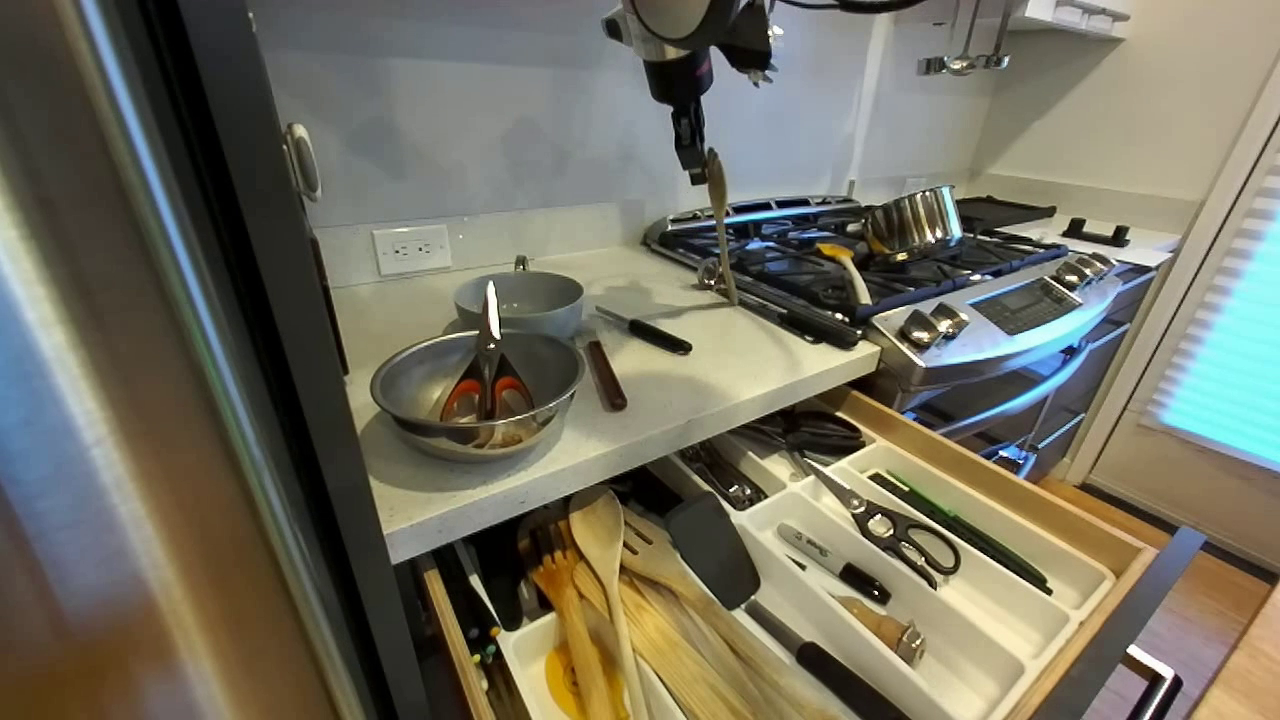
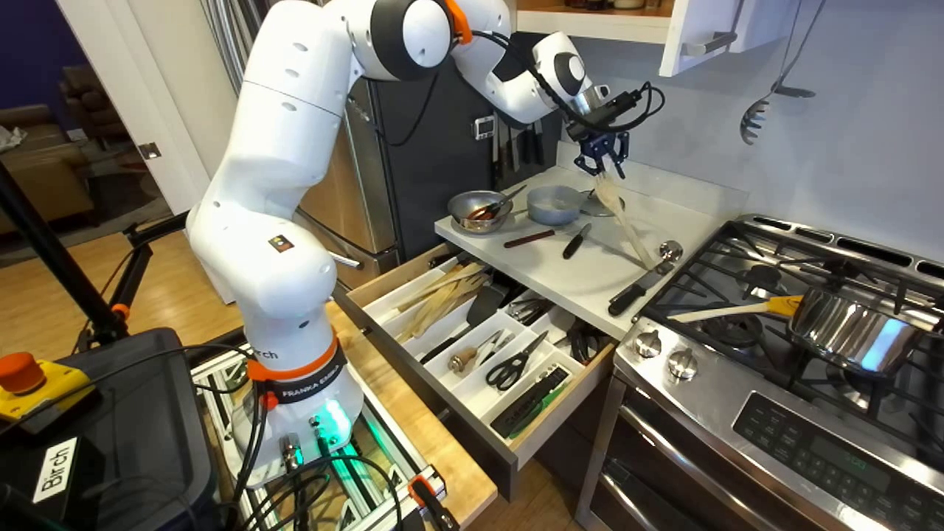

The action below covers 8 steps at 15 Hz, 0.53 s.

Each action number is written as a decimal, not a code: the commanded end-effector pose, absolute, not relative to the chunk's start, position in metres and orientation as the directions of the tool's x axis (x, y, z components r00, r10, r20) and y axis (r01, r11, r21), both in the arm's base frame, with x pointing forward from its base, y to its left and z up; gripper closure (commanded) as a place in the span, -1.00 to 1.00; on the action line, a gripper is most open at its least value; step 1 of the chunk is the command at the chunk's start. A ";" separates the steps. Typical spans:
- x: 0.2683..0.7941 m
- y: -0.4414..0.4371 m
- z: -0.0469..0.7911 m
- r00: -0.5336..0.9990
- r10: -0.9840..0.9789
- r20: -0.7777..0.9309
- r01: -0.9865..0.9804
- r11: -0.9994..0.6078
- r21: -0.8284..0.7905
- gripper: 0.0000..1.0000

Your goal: Pick up the wooden spatula from the counter and put it in the drawer

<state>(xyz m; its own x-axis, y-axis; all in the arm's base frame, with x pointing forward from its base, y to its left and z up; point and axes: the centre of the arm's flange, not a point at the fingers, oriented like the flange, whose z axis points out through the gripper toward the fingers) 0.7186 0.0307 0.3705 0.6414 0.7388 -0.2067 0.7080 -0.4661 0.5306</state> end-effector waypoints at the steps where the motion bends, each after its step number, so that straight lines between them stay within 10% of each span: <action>1: 0.657 0.034 0.374 0.664 0.718 -0.211 0.682 -0.465 0.565 0.84; 4: 0.638 0.031 0.369 0.667 0.709 -0.228 0.695 -0.483 0.532 0.70; 5: 0.634 0.028 0.363 0.673 0.703 -0.229 0.701 -0.508 0.500 -0.08; 8: 0.626 -0.003 0.328 0.763 0.635 -0.124 0.616 -0.655 0.437 -0.12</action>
<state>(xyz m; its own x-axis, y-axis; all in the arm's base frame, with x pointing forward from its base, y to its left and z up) 0.6490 0.0289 0.3564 0.6937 0.6888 -0.2105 0.6853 -0.5412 0.4872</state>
